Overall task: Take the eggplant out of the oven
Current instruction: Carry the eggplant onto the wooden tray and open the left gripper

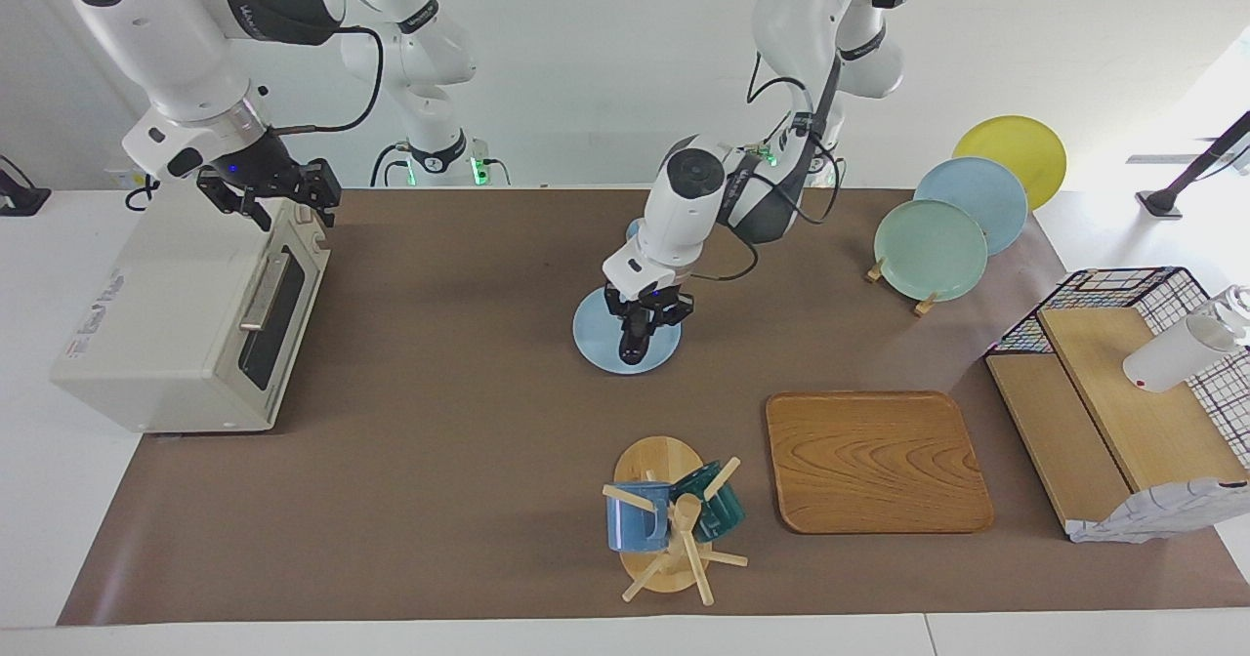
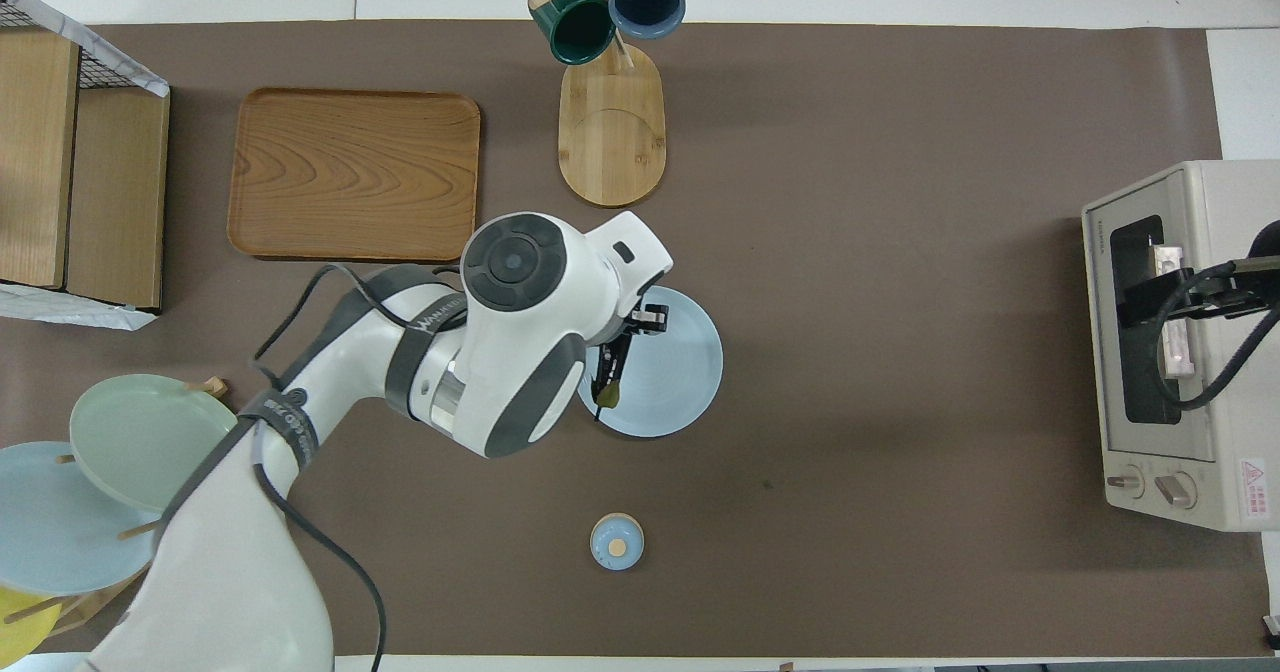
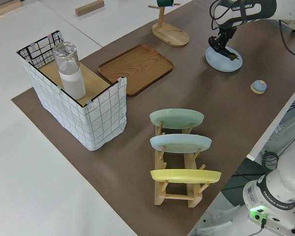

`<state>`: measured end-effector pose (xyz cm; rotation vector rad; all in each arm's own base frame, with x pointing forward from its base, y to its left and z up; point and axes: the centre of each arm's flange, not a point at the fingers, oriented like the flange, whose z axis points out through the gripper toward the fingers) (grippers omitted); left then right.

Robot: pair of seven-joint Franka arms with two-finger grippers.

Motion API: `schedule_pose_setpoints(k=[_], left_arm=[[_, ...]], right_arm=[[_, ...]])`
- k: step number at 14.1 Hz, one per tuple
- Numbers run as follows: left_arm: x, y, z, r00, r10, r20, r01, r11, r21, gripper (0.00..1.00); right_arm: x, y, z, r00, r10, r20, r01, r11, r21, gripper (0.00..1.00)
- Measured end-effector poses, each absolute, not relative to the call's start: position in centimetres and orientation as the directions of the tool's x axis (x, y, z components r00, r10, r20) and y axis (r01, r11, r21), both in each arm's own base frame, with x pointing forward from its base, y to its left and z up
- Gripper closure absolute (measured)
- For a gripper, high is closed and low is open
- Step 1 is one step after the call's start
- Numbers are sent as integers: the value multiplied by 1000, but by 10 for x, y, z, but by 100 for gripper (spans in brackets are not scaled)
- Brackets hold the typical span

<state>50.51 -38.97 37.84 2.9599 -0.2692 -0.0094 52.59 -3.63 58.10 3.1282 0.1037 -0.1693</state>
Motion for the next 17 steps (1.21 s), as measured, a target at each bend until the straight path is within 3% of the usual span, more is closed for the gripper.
schedule_pose_setpoints(k=[3,6,10,14,17], left_arm=[[558,-311,422,990,-140,9,-140,-976,164,56],[607,-230,433,995,-91,38,-96,-981,166,56],[656,-148,419,995,-76,61,-84,-985,148,56],[698,-137,361,994,-81,72,-88,-990,107,56],[708,-129,334,992,-95,88,-104,-989,101,56]], right_arm=[[528,-16,588,991,30,-128,32,-999,9,0],[531,6,585,990,-1,-140,2,-1000,18,0],[540,-4,583,989,-22,-148,-19,-1000,19,0],[542,-19,588,991,-49,-126,-47,-999,19,0],[551,-27,589,996,-62,-56,-61,-998,17,0]])
